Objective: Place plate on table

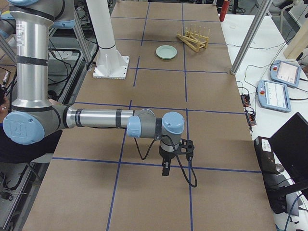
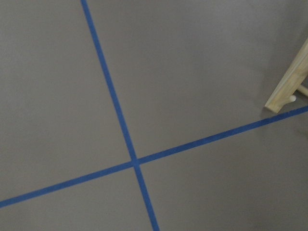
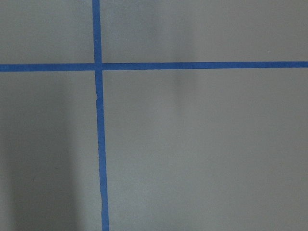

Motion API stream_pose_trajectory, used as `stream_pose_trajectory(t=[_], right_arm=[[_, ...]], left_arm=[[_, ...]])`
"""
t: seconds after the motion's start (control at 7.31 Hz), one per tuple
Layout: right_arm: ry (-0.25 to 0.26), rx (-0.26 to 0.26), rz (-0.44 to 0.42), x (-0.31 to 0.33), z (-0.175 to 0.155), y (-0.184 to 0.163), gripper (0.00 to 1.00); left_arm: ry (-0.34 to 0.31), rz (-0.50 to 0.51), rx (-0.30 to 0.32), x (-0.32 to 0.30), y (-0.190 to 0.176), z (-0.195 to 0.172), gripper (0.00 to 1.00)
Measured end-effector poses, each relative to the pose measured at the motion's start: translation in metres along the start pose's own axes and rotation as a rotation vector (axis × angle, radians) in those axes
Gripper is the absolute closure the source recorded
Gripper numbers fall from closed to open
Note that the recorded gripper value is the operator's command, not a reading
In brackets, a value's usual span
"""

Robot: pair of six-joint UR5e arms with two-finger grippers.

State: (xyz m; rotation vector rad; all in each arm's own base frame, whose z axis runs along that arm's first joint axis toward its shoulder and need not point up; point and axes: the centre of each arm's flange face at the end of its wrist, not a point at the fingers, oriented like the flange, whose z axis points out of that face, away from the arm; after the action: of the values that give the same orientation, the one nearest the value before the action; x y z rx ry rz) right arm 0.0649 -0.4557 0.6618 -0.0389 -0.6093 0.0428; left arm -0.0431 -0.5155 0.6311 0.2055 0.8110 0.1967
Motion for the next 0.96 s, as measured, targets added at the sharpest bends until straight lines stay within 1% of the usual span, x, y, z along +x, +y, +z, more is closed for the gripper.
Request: stream_pose_trajectory(t=[0.27, 0.55, 0.82, 0.96], right_arm=[[0.0, 0.0, 0.0, 0.0, 0.0, 0.0, 0.0], [0.0, 0.0, 0.0, 0.0, 0.0, 0.0, 0.0], [0.0, 0.0, -0.001, 0.0, 0.0, 0.0, 0.0], [0.0, 0.0, 0.0, 0.0, 0.0, 0.0, 0.0]], left_arm=[[0.002, -0.072, -0.056, -0.007, 0.011, 0.002, 0.0], [-0.008, -0.134, -0.094, -0.017, 0.019, 0.0, 0.0], [-0.046, -0.176, -0.111, -0.033, 0.03, -0.004, 0.0], [-0.053, -0.19, -0.116, -0.038, 0.038, -0.003, 0.0]])
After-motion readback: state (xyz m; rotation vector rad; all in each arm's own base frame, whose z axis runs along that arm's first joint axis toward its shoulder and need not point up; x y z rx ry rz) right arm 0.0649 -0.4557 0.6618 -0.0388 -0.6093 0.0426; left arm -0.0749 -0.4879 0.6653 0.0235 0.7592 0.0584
